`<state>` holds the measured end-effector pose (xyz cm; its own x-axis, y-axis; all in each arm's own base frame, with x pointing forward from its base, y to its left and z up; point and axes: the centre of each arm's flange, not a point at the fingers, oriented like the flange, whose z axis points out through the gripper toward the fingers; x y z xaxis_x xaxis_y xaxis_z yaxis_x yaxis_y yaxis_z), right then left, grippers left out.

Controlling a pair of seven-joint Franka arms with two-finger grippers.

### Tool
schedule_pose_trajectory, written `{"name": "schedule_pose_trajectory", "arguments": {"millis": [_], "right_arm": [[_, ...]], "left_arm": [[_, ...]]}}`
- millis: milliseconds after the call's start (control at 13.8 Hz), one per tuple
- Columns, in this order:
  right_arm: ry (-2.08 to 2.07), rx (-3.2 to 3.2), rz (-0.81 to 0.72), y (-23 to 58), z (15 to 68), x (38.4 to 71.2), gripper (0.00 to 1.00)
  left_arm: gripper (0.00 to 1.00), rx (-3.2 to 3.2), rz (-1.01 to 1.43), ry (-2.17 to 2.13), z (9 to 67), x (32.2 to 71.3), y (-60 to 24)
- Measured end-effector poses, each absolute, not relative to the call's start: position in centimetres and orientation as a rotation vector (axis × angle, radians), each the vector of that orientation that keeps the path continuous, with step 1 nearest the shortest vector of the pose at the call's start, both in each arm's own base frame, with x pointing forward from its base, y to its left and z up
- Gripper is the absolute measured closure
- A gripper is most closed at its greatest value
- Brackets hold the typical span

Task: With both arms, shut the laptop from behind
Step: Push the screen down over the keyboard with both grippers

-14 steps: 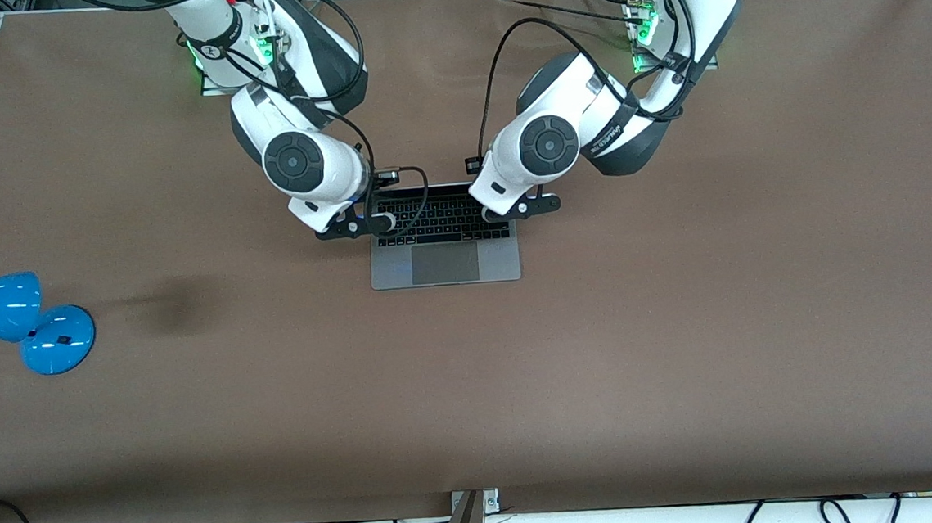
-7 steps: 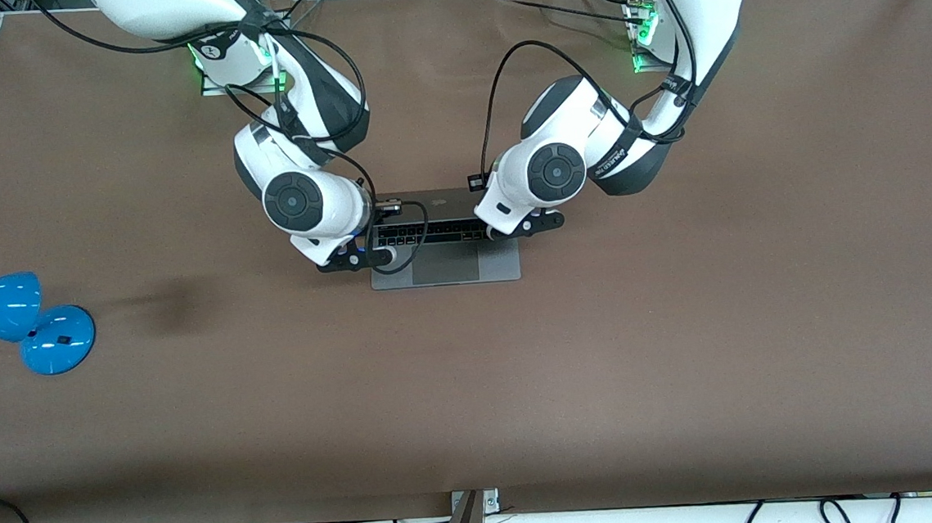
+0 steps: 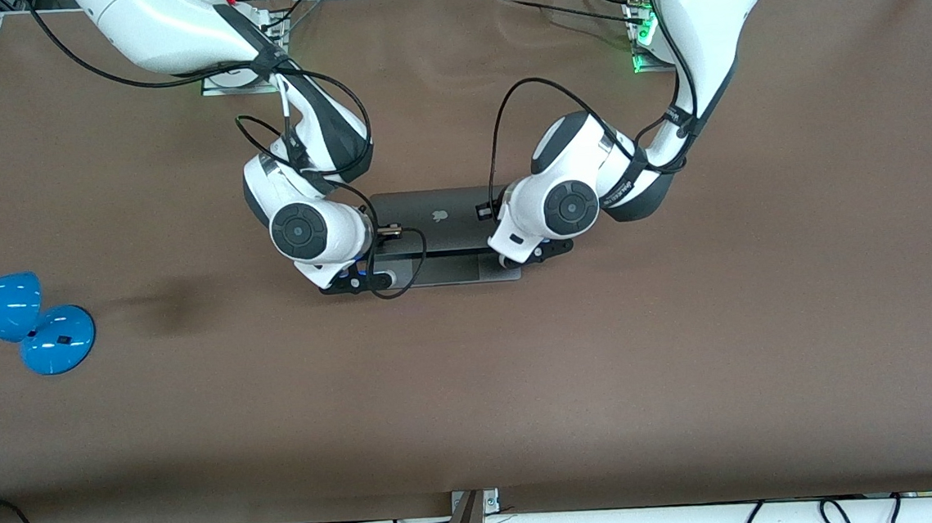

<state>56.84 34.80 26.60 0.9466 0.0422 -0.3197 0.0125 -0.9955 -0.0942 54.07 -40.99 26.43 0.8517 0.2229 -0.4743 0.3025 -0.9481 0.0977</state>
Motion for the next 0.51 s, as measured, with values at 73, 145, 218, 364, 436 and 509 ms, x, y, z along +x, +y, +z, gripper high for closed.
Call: {"name": "schedule_pose_trajectory", "arguments": {"millis": [73,145,218,364,436,509], "right_arm": [[-0.040,-3.011,0.498,34.7,26.2,57.1,0.99],[-0.037,-3.016,0.496,34.5,25.7,57.5,0.99],[-0.033,-3.019,0.488,34.4,25.1,57.8,0.99],[-0.026,-3.019,0.473,34.2,23.9,58.3,0.99],[-0.028,-3.024,0.468,34.2,23.4,58.4,0.99],[-0.028,-3.029,0.464,34.0,23.0,58.6,0.99]], "left_arm": [[0.99,2.859,-0.689,0.415,25.7,54.4,-40.9],[0.99,2.867,-0.676,0.414,25.1,54.7,-40.8],[0.99,2.868,-0.673,0.414,24.6,55.0,-40.8],[0.99,2.862,-0.673,0.421,24.0,55.5,-40.8],[0.99,2.858,-0.673,0.426,23.7,55.9,-40.8],[0.99,2.855,-0.672,0.434,23.4,56.2,-40.7]]}}
